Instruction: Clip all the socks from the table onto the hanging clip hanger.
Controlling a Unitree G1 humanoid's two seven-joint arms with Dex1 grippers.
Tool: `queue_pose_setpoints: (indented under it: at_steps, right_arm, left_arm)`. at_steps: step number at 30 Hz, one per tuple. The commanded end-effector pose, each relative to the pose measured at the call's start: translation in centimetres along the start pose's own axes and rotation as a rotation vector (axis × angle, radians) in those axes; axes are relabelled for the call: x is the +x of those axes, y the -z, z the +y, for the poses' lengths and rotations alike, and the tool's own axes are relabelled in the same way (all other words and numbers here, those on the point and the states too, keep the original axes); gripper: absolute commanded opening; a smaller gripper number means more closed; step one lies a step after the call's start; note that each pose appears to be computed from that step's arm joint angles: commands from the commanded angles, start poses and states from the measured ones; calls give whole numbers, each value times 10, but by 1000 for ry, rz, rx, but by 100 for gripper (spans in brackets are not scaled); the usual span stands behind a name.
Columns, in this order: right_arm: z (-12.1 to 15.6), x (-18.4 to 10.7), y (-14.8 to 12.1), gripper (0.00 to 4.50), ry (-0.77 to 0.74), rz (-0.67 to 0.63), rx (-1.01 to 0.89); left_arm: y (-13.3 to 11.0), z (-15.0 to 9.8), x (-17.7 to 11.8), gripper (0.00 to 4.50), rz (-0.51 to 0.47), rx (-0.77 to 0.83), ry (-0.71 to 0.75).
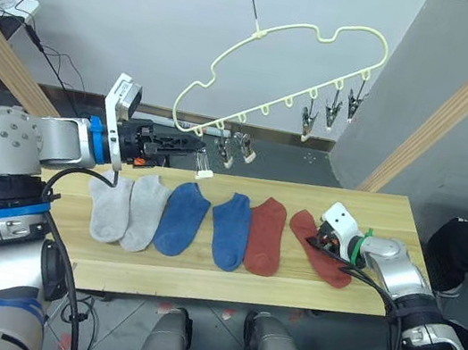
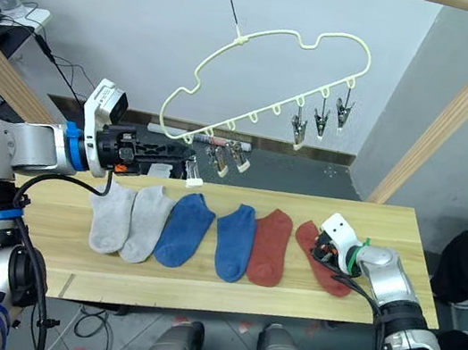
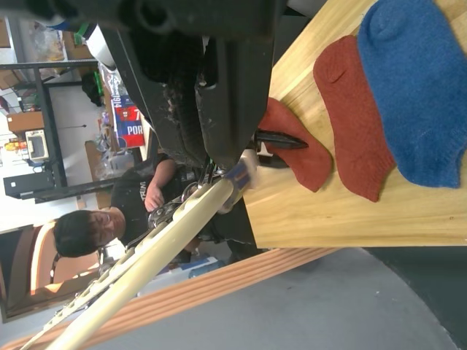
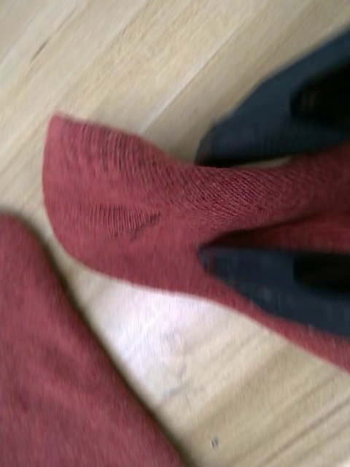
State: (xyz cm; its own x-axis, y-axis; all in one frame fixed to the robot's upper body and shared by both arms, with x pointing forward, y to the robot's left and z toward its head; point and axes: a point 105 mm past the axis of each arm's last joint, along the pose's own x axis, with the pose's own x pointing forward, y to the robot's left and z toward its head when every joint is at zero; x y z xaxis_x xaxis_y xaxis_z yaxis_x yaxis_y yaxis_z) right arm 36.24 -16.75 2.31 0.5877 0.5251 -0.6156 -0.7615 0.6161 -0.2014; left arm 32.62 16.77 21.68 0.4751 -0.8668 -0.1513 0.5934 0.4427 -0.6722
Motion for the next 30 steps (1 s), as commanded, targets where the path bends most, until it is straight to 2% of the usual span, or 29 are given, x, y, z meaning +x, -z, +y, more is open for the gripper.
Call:
queue_pose_setpoints:
  at_steps: [1, 4, 7, 11, 16, 30]
  right_arm:
    - [-1, -21, -19, 1, -10, -78, -75]
    - [9, -45, -65, 1, -57, -249, -9]
    - [55, -68, -107, 1, -270, -381, 18]
    - [103, -76, -134, 1, -424, -433, -5]
    - [135, -70, -164, 1, -481, -497, 4]
    - [138, -51, -184, 1, -465, -531, 7]
  left_arm:
    - [10, 3, 1, 0, 38, -18, -12]
    - [7, 3, 1, 0, 27, -26, -8]
    - [4, 5, 1, 0, 14, -43, -11]
    - [1, 6, 3, 0, -4, -61, -5]
    - [-8, 6, 6, 0, -39, -74, 1]
    - [-7, 1, 10, 0, -35, -64, 24]
